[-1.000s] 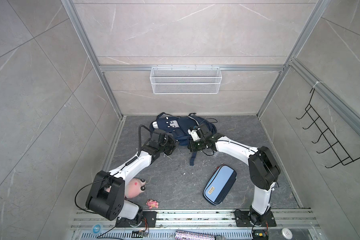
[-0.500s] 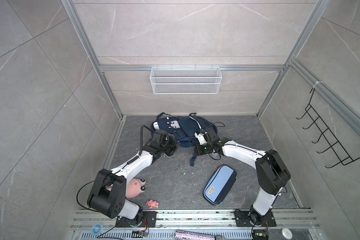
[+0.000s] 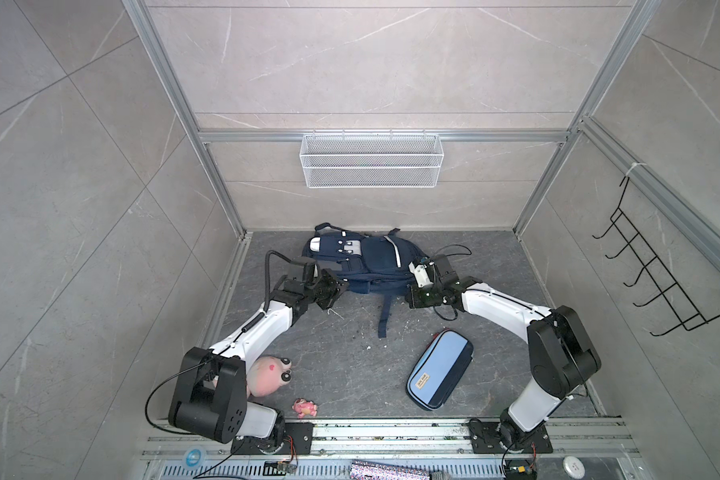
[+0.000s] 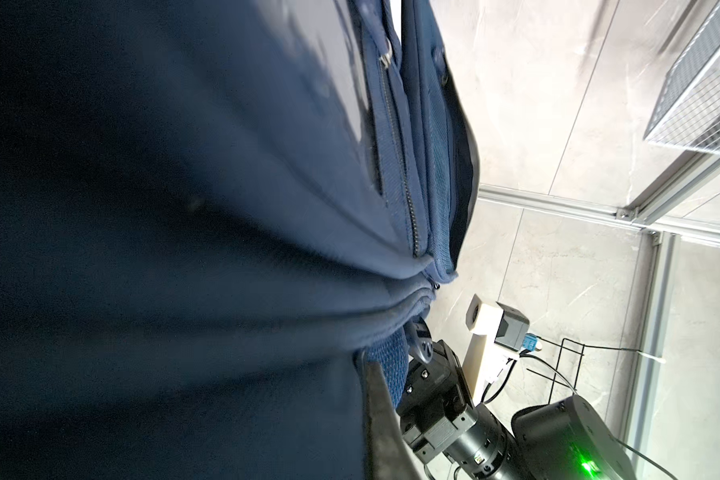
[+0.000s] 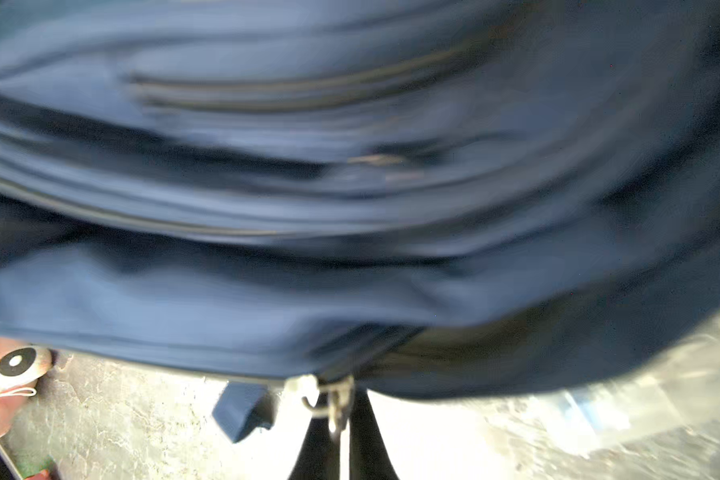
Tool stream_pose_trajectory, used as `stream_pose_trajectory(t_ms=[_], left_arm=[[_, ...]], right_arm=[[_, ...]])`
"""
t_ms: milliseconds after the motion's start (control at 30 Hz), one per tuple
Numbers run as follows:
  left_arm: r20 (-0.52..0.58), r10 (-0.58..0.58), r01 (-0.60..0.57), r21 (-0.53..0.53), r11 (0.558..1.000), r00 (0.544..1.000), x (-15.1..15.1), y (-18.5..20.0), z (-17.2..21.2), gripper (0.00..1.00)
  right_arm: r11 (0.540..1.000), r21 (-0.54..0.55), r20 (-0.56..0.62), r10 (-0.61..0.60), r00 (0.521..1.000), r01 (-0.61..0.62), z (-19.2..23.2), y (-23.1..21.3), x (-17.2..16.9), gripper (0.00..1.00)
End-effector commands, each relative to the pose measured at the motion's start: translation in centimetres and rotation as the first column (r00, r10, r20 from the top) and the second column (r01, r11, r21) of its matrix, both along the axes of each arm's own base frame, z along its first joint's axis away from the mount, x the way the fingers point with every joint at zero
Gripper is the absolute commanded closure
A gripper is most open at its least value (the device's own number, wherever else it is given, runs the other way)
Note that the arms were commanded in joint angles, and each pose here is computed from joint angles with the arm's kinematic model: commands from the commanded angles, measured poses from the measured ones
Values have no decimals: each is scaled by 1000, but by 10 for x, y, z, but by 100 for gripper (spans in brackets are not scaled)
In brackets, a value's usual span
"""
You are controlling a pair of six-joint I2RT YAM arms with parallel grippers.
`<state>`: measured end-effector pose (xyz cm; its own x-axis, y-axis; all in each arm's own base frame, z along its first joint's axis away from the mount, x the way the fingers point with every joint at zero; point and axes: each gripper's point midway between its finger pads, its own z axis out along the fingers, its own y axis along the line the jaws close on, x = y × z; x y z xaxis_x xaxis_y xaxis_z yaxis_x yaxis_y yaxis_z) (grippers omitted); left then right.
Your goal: Pack the student bag
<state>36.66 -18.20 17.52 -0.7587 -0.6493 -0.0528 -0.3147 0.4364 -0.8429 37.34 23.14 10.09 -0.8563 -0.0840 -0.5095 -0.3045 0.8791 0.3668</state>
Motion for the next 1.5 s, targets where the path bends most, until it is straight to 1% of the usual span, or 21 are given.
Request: stream_pose_trajectory(t_ms=[0, 233, 400, 533, 567, 633, 733, 800, 867, 933, 1000, 1067, 1167, 1333, 1467], left_arm=[[119, 27, -30, 22, 999, 992, 8, 30, 27, 100], [113, 88, -96, 59, 994, 990, 21, 75, 15, 100], [111, 128, -140, 115, 983, 986, 34, 104, 4, 100], [127, 117, -130, 99, 987, 985, 51, 103, 3, 100], [129, 113, -126, 93, 988, 985, 53, 101, 2, 100], [127, 101, -112, 82, 990, 987, 54, 99, 1, 100], [119, 63, -72, 70, 995, 991, 52, 93, -3, 100], [110, 36, -42, 49, 998, 993, 50, 88, -8, 100], [95, 24, -28, 41, 999, 995, 47, 86, -14, 100], [87, 18, -22, 39, 999, 996, 44, 85, -19, 100], [84, 19, -22, 41, 999, 996, 43, 85, -22, 100], [68, 24, -26, 36, 999, 997, 41, 85, -29, 100], [67, 19, -21, 35, 999, 998, 41, 84, -30, 100], [57, 14, -16, 38, 999, 998, 38, 84, -35, 100], [49, 20, -21, 22, 1000, 999, 36, 83, -39, 100]], right_arm=[[996, -36, -12, -86, 996, 85, 0, -28, 1, 100], [995, -38, -22, -90, 996, 89, -2, -41, 1, 100], [998, -58, -13, -21, 1000, 20, -2, -40, -4, 100], [997, -12, -15, 73, 997, -73, 3, -25, -12, 100], [995, -7, -9, 101, 995, -101, 5, -20, -14, 95], [982, -17, 25, 189, 982, -189, 13, -6, -21, 76], [944, -88, 65, 324, 944, -319, 23, 10, -29, 52], [925, -110, 73, 372, 925, -363, 29, 16, -26, 42], [916, -119, 80, 393, 916, -383, 33, 20, -20, 38], [918, -127, 81, 386, 919, -375, 32, 23, -10, 36], [933, -143, 64, 342, 938, -330, 26, 22, 2, 36], [948, -151, 17, 286, 958, -280, 14, 21, 12, 36], [962, -138, -31, 232, 972, -234, 4, 24, 21, 35], [966, -112, -67, 226, 972, -232, -6, 28, 20, 33], [961, -115, -90, 242, 966, -251, -13, 29, 17, 37]])
